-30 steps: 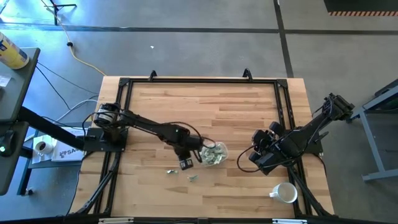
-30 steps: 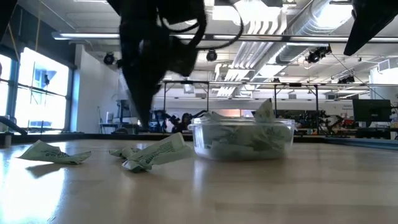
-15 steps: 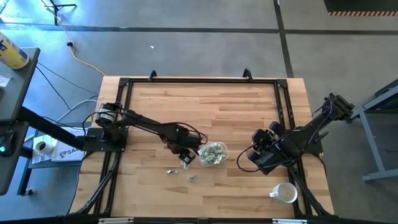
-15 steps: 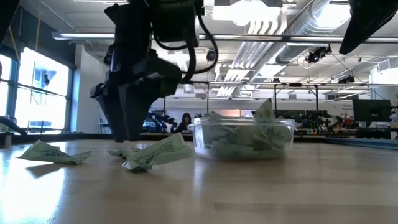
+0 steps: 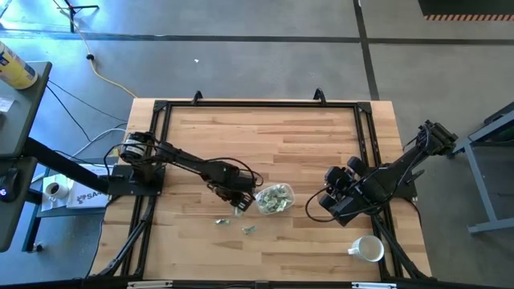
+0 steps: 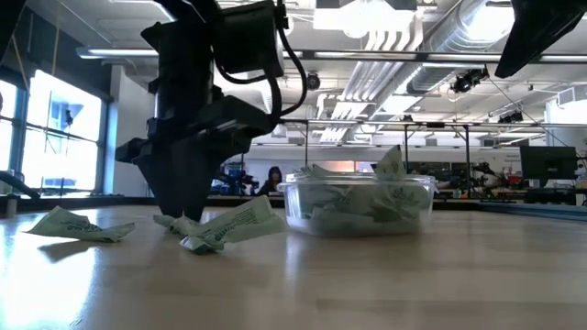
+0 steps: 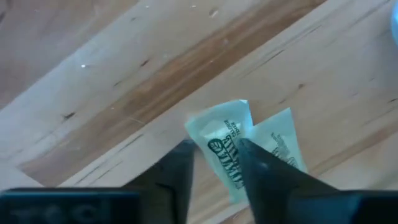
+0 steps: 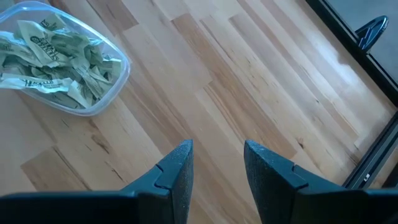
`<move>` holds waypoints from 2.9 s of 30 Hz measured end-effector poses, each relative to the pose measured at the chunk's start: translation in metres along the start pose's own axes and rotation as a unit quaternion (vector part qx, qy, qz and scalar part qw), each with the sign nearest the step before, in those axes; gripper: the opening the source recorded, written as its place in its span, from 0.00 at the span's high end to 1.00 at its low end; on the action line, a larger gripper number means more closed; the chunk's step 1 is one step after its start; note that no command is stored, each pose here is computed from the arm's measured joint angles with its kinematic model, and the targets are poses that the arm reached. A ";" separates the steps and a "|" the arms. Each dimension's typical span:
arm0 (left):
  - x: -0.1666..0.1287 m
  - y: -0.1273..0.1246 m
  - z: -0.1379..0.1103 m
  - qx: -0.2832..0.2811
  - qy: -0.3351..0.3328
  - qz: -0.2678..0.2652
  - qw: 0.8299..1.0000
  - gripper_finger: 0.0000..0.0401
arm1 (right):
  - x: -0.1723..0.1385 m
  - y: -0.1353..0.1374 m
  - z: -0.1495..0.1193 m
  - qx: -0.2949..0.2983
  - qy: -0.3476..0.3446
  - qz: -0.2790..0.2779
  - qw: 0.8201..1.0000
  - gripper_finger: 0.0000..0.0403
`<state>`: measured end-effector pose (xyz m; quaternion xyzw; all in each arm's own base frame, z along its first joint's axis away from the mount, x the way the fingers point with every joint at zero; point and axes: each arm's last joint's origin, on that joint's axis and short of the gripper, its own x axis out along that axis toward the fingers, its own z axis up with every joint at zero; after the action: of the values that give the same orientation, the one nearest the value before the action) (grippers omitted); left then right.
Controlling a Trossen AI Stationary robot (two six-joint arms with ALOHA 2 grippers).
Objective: Pick and place Stevia / Truvia into bins
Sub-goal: Put the stevia packet into the transparent bin
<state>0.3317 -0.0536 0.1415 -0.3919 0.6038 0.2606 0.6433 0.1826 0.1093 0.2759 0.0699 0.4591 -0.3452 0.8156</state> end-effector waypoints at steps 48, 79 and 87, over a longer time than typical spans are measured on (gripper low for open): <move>-0.038 0.012 0.012 0.135 -0.142 0.045 0.980 0.43 | 0.000 0.003 0.001 0.013 -0.006 0.014 1.000 0.67; -0.073 -0.062 0.040 0.277 -0.198 -0.186 0.921 0.90 | 0.000 0.004 0.001 0.027 0.004 0.022 0.999 0.67; -0.055 -0.072 0.042 0.236 -0.185 -0.218 0.929 0.66 | 0.000 0.005 0.001 0.026 0.007 0.024 0.999 0.67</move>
<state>0.4069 -0.0515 0.2079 -0.2956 0.4177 0.0314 0.8586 0.1861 0.1125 0.2755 0.1050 0.4540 -0.3368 0.8182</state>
